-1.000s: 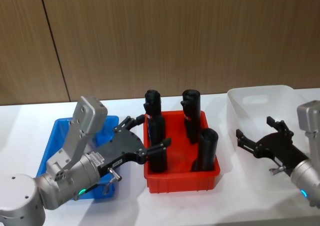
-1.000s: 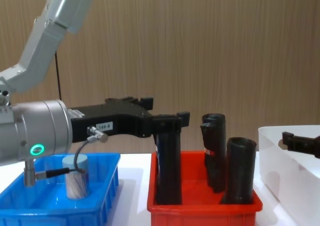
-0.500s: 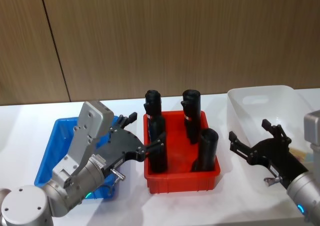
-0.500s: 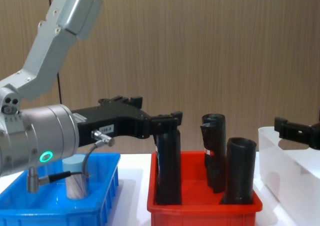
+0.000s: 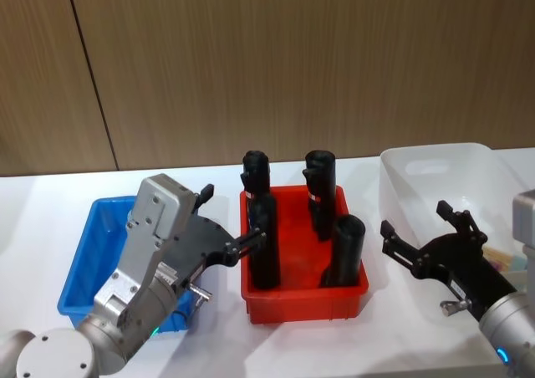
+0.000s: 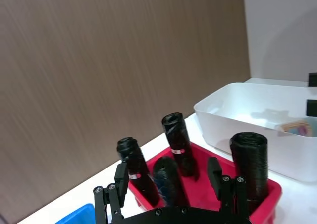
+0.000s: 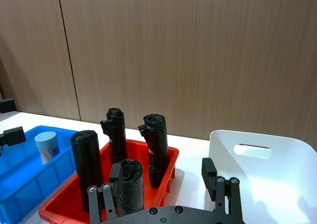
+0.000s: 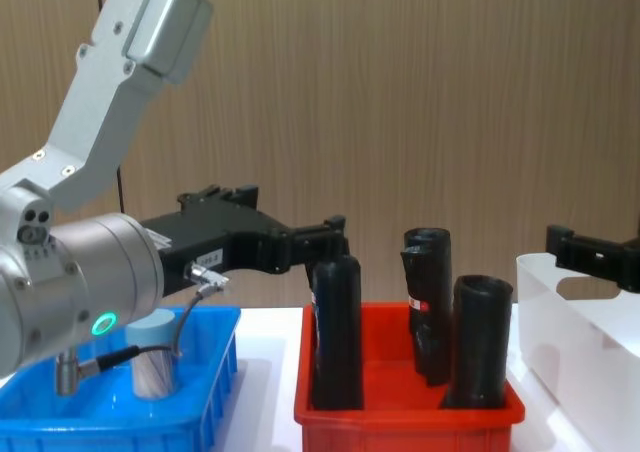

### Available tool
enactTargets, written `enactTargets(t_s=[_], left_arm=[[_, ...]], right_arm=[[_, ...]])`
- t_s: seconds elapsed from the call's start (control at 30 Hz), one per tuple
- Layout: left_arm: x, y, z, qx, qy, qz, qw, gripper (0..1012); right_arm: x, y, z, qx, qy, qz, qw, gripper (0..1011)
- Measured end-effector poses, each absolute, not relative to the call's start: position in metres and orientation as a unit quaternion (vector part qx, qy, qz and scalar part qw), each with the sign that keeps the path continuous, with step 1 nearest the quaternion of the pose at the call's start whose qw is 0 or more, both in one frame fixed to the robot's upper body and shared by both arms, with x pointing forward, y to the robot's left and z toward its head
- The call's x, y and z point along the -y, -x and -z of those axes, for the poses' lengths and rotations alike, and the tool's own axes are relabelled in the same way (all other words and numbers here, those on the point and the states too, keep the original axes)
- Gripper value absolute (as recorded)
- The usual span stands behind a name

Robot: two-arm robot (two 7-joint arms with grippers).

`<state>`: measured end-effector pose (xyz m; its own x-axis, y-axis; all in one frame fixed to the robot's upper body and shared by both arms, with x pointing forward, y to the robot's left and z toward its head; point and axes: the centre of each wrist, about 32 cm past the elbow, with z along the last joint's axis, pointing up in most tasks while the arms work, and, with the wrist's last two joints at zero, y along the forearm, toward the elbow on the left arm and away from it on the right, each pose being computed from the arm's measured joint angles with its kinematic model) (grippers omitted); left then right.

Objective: Pick the cotton swabs from the blue box and place them into the white box.

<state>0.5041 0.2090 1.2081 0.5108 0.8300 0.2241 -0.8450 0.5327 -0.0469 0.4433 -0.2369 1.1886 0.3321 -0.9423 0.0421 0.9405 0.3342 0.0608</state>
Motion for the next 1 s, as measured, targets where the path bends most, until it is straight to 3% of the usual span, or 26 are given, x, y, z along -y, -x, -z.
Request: enactTargets(t_s=[0.37, 1.0], left_arm=[[-0.199, -0.493, -1.205, 0.124, -0.029, -0.524, 0.842, 1004], [-0.198, -0.492, -1.204, 0.127, -0.029, -0.531, 0.838, 1004]], right_arm=[[0.237, -0.443, -1.189, 0.035, -0.013, 0.577, 0.816, 1002], [0.237, -0.443, -1.189, 0.035, -0.012, 0.576, 0.817, 1002]])
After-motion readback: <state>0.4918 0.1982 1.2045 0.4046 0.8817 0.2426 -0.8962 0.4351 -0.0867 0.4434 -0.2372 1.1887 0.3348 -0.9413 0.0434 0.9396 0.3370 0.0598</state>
